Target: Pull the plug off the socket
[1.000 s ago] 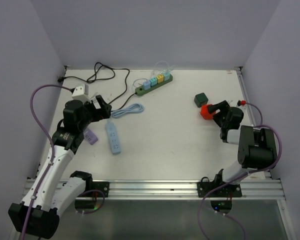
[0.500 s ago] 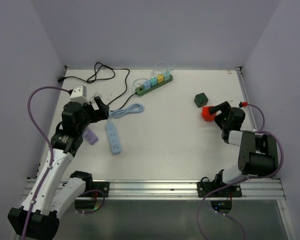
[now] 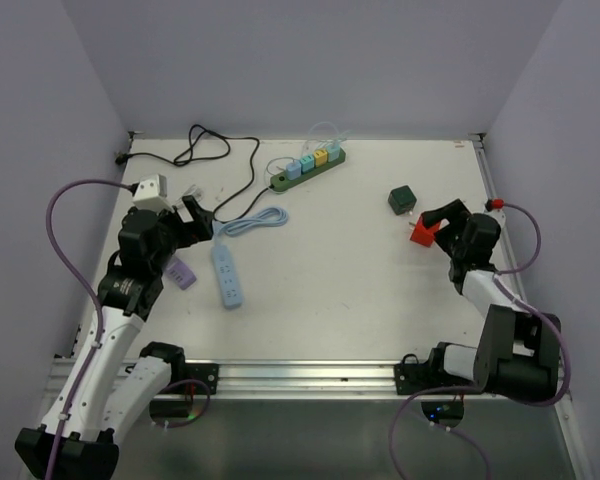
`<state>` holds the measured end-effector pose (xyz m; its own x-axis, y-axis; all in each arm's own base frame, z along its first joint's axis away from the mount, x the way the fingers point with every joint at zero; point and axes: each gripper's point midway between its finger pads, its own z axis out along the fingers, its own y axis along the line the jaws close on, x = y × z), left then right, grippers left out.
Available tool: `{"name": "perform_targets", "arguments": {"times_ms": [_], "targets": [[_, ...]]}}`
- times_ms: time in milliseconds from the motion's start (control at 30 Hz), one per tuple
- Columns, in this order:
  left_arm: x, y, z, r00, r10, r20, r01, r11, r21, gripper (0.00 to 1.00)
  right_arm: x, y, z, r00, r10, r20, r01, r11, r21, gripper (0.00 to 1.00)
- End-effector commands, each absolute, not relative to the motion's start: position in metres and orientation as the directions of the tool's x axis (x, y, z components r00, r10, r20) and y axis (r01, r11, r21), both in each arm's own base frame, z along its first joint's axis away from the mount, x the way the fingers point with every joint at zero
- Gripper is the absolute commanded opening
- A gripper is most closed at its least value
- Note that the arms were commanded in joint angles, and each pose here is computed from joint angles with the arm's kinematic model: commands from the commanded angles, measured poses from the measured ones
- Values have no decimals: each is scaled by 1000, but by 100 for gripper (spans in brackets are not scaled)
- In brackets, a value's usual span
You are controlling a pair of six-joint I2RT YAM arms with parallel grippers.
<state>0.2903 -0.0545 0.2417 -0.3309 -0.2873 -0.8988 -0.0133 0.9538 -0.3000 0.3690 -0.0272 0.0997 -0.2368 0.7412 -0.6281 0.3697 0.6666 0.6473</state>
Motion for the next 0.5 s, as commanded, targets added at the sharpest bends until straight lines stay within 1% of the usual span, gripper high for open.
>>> {"name": "perform_targets", "arguments": {"times_ms": [0, 67, 100, 133, 167, 200, 267, 300, 367, 400, 433, 467], "targets": [[288, -39, 250, -281, -283, -917, -66, 959, -276, 96, 369, -18, 137, -246, 702, -668, 275, 712, 646, 86], [287, -30, 251, -262, -299, -918, -116, 954, -278, 96, 365, 0, 155, -259, 688, -678, 186, 724, 664, 84], [284, -25, 253, -248, -309, -918, -139, 949, -282, 97, 363, 20, 160, -291, 664, -689, 135, 741, 658, 84], [282, -15, 255, -221, -330, -918, -196, 937, -289, 99, 361, 34, 166, -308, 643, -701, 92, 754, 651, 84], [281, -11, 256, -207, -338, -918, -220, 931, -293, 100, 360, 48, 177, -308, 618, -724, 46, 769, 637, 84], [277, -6, 259, -188, -347, -919, -239, 924, -300, 100, 353, 88, 181, -363, 551, -751, -58, 791, 609, 84], [275, 1, 261, -162, -359, -919, -272, 911, -308, 100, 348, 122, 196, -364, 500, -786, -156, 800, 580, 84], [272, 3, 264, -145, -367, -919, -281, 906, -317, 100, 336, 158, 200, -398, 453, -798, -248, 784, 569, 84], [269, 13, 266, -118, -375, -919, -331, 888, -320, 100, 330, 193, 214, -406, 419, -812, -333, 760, 559, 83], [265, 17, 267, -108, -378, -920, -352, 880, -320, 100, 321, 222, 205, -433, 365, -824, -367, 764, 531, 82], [263, 24, 268, -87, -382, -920, -389, 863, -322, 100, 317, 239, 204, -438, 333, -835, -391, 766, 510, 81], [262, 27, 268, -83, -380, -921, -401, 859, -318, 100, 317, 258, 217, -421, 314, -851, -428, 758, 492, 81]]}}
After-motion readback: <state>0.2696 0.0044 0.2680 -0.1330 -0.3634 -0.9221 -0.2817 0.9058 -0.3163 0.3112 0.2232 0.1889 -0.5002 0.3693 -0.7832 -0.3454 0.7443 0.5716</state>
